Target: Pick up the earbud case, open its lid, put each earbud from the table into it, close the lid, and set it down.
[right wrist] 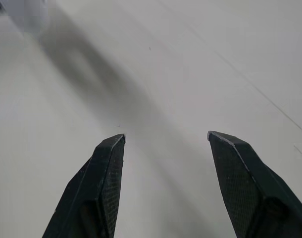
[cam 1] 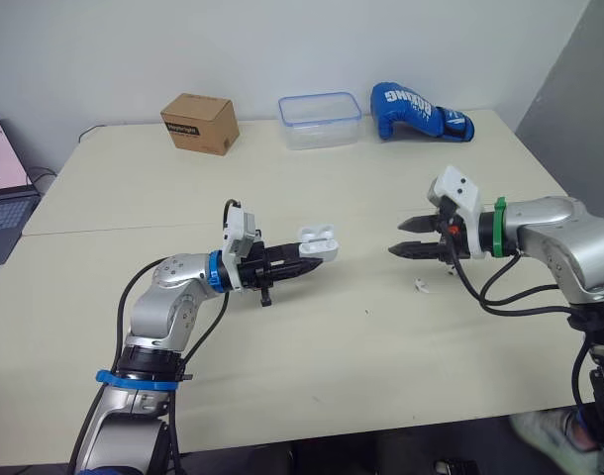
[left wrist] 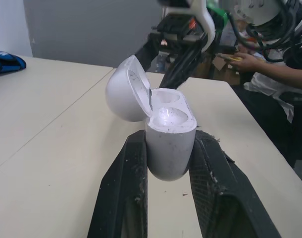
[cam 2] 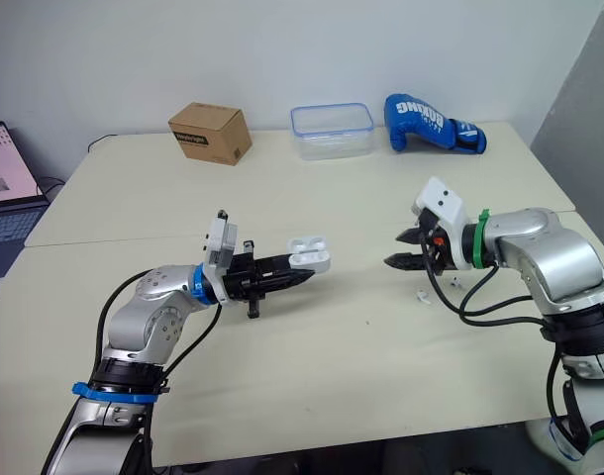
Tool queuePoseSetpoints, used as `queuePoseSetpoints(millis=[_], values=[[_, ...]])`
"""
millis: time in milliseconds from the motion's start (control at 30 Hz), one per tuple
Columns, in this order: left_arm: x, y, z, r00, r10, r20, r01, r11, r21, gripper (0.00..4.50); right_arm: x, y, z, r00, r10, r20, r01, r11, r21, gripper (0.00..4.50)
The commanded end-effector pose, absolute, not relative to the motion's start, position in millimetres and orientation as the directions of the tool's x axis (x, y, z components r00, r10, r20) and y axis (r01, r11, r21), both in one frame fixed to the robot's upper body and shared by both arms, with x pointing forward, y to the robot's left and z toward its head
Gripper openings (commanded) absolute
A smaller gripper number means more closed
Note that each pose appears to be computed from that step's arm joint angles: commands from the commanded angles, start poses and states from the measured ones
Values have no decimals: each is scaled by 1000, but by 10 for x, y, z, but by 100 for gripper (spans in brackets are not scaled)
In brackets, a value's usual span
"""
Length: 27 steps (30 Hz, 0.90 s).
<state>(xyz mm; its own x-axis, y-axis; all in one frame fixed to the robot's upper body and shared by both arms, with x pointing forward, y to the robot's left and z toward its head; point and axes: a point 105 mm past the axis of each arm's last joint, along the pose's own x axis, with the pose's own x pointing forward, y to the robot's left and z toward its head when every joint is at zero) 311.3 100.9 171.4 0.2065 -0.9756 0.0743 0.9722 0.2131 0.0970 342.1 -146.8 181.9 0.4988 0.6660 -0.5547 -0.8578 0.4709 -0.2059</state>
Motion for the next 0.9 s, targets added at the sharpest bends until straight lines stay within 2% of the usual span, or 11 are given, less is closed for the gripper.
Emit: queuePoseSetpoints(millis=[33, 233, 467, 900], values=[[3058, 1028, 1872, 190, -976, 107, 968, 204, 147, 77, 3528, -1591, 1687, 557, 582, -592, -816, 516, -261, 275], [3034, 1023, 1885, 191, -976, 104, 967, 206, 152, 77, 3525, -1728, 1398, 548, 504, -668, -809, 523, -269, 275], [3009, 1021, 1872, 192, -977, 93, 967, 204, 154, 77, 3440, -1846, 1209, 507, 485, -713, -820, 526, -225, 275], [2993, 1010, 1861, 190, -978, 84, 968, 201, 153, 77, 3353, -1871, 1111, 476, 482, -735, -826, 531, -187, 275]])
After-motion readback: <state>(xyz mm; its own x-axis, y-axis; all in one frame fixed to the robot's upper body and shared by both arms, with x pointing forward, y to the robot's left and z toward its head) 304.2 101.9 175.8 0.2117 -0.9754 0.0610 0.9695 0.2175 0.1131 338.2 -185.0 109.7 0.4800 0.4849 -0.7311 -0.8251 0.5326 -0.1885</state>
